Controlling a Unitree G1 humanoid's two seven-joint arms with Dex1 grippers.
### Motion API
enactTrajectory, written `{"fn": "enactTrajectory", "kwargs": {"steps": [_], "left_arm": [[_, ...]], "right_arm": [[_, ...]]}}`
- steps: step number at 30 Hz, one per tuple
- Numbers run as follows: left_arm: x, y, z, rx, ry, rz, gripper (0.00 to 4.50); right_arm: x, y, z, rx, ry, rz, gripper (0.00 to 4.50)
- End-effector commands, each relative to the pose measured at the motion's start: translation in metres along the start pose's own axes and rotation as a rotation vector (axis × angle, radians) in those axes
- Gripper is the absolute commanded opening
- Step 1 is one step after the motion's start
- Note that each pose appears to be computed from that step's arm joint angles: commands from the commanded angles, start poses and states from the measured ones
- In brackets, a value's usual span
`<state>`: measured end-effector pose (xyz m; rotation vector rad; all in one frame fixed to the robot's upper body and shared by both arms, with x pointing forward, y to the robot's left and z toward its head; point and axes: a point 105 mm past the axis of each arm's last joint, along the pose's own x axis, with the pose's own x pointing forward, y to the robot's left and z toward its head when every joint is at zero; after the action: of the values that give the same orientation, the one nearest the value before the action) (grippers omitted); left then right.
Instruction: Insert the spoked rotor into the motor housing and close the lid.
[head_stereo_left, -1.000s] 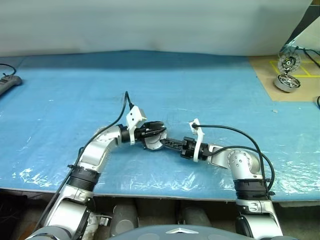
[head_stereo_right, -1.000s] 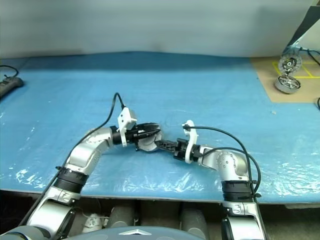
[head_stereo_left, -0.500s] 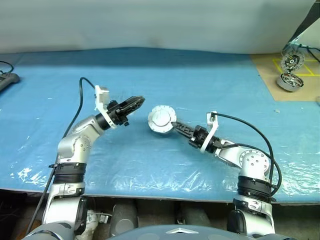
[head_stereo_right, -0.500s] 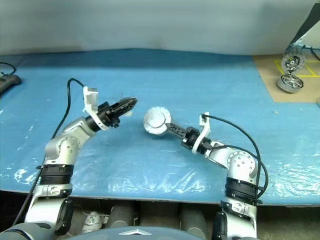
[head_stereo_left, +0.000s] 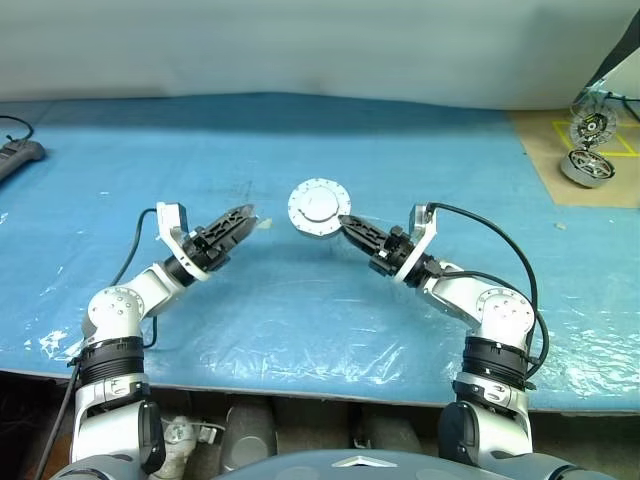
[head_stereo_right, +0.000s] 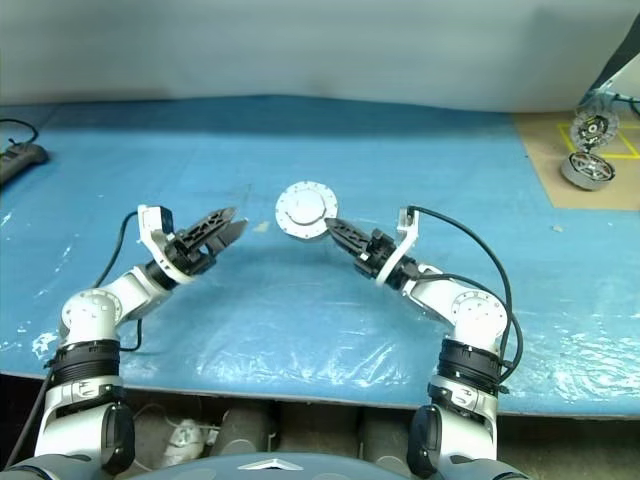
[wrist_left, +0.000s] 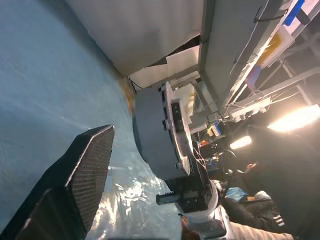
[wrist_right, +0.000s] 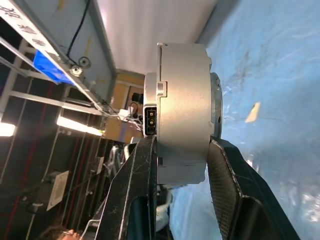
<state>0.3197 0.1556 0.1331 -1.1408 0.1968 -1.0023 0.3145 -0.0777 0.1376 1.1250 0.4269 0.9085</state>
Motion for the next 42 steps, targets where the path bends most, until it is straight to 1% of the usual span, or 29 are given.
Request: {"fn": "enactTrajectory", "kwargs": {"steps": [1,4,7,11,16,20,23,27,28,30,33,34,35,36,39,41,42], "left_arm": [[0.003,-0.008,-0.006,-0.050,0.013,-0.049,4.46],[0.014,-0.013,-0.006,-0.053,-0.005,-0.082,4.46],[0.023,-0.017,-0.018,-0.050,0.050,-0.099,4.46],[0.037,-0.010,-0.032,-0.046,0.082,-0.072,4.46],[0.063,-0.017,-0.040,-0.070,0.084,-0.133,4.46],[0.083,-0.017,-0.035,-0.098,0.025,-0.145,4.46],[0.089,-0.008,-0.038,-0.085,0.026,-0.092,4.46],[0.087,-0.002,-0.043,-0.046,0.043,-0.050,4.46],[0.085,-0.007,-0.042,-0.046,0.032,-0.085,4.29],[0.082,-0.008,-0.041,-0.056,0.022,-0.090,3.89],[0.087,0.003,-0.049,0.010,0.070,-0.003,2.82],[0.087,-0.005,-0.047,-0.010,0.054,-0.065,2.58],[0.086,-0.015,-0.045,-0.025,0.041,-0.130,2.57],[0.087,-0.016,-0.045,-0.029,0.036,-0.134,2.57],[0.093,-0.007,-0.052,0.012,0.073,-0.058,2.57],[0.093,-0.008,-0.051,-0.003,0.068,-0.070,2.57],[0.092,-0.014,-0.048,-0.020,0.053,-0.114,2.57]], "right_arm": [[0.006,0.035,0.002,-0.061,0.015,0.142,1.20],[0.005,0.042,-0.001,-0.087,0.048,0.165,1.20],[0.005,0.043,-0.004,-0.091,0.065,0.166,1.20],[0.005,0.044,-0.004,-0.102,0.075,0.170,1.20],[0.005,0.045,-0.005,-0.109,0.084,0.168,1.20],[0.005,0.043,-0.006,-0.113,0.090,0.155,1.20],[0.004,0.040,-0.006,-0.112,0.086,0.141,1.20],[0.002,0.038,-0.005,-0.117,0.076,0.122,1.20],[0.002,0.038,-0.005,-0.118,0.073,0.116,1.20],[0.001,0.036,-0.005,-0.116,0.067,0.104,1.20],[0.003,0.032,-0.003,-0.125,0.044,0.066,1.20],[0.003,0.030,-0.001,-0.133,0.030,0.044,1.20],[0.005,0.029,0.001,-0.136,0.008,0.026,1.20],[0.006,0.029,0.003,-0.140,-0.005,0.015,1.20],[0.007,0.029,0.002,-0.180,0.001,-0.005,1.20],[0.006,0.028,0.003,-0.208,-0.009,-0.018,1.20],[0.007,0.028,0.005,-0.224,-0.021,-0.024,1.20]]}}
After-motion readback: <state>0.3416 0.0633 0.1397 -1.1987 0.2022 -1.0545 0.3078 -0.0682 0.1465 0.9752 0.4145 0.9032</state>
